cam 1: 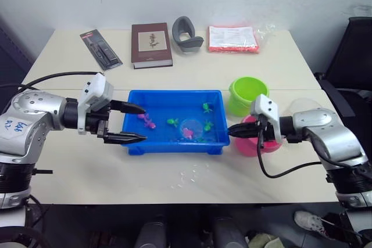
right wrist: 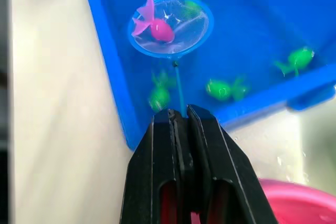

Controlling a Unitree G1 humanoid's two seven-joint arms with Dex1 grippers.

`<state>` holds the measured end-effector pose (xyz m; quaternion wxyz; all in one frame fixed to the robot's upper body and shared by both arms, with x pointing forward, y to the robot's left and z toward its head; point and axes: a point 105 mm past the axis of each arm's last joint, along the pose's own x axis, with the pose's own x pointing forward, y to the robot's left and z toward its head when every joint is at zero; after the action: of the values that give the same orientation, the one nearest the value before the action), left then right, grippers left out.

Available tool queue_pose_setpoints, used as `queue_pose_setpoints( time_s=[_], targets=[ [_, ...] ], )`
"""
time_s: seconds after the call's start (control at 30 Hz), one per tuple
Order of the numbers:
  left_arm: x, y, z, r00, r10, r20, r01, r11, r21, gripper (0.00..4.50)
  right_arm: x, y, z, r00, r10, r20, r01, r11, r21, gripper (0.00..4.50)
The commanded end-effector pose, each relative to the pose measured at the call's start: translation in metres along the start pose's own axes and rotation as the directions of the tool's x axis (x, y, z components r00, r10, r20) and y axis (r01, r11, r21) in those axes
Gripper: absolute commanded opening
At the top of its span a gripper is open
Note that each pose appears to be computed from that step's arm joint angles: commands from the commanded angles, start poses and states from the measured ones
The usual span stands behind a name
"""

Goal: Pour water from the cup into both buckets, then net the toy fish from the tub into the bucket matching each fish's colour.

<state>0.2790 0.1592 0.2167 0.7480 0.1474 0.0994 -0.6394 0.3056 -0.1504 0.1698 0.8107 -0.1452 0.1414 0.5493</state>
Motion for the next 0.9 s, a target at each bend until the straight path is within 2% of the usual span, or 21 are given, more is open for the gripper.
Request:
queue_pose_setpoints(
  time_s=[0.03,0.3,0.43,0.63,0.77,0.9],
  targets=[
    [0.007,-0.006,0.011,0.999,-0.033,0.028,0.032,0.999,0.041,4.47,-0.022,0.008,0.021,0.997,-0.035,0.064,0.034,0.999,0.006,0.0],
    [0.034,0.006,0.032,0.981,-0.155,0.114,0.145,0.985,0.093,4.47,-0.102,0.018,0.021,0.961,-0.269,0.064,0.265,0.962,0.059,0.0],
    [0.047,0.014,0.037,0.971,-0.197,0.139,0.181,0.976,0.122,4.47,-0.122,0.023,0.006,0.929,-0.364,0.069,0.358,0.93,0.08,0.0],
    [0.062,0.023,0.046,0.959,-0.225,0.17,0.199,0.967,0.158,4.47,-0.147,0.033,-0.012,0.869,-0.493,0.043,0.493,0.87,0.005,0.0],
    [0.063,0.025,0.046,0.956,-0.238,0.174,0.21,0.964,0.162,4.47,-0.158,0.034,-0.016,0.827,-0.562,0.028,0.561,0.818,-0.128,0.0],
    [0.064,0.022,0.041,0.954,-0.254,0.158,0.228,0.959,0.168,4.47,-0.164,0.038,-0.027,0.789,-0.611,-0.06,0.511,0.708,-0.487,0.0]
  ],
)
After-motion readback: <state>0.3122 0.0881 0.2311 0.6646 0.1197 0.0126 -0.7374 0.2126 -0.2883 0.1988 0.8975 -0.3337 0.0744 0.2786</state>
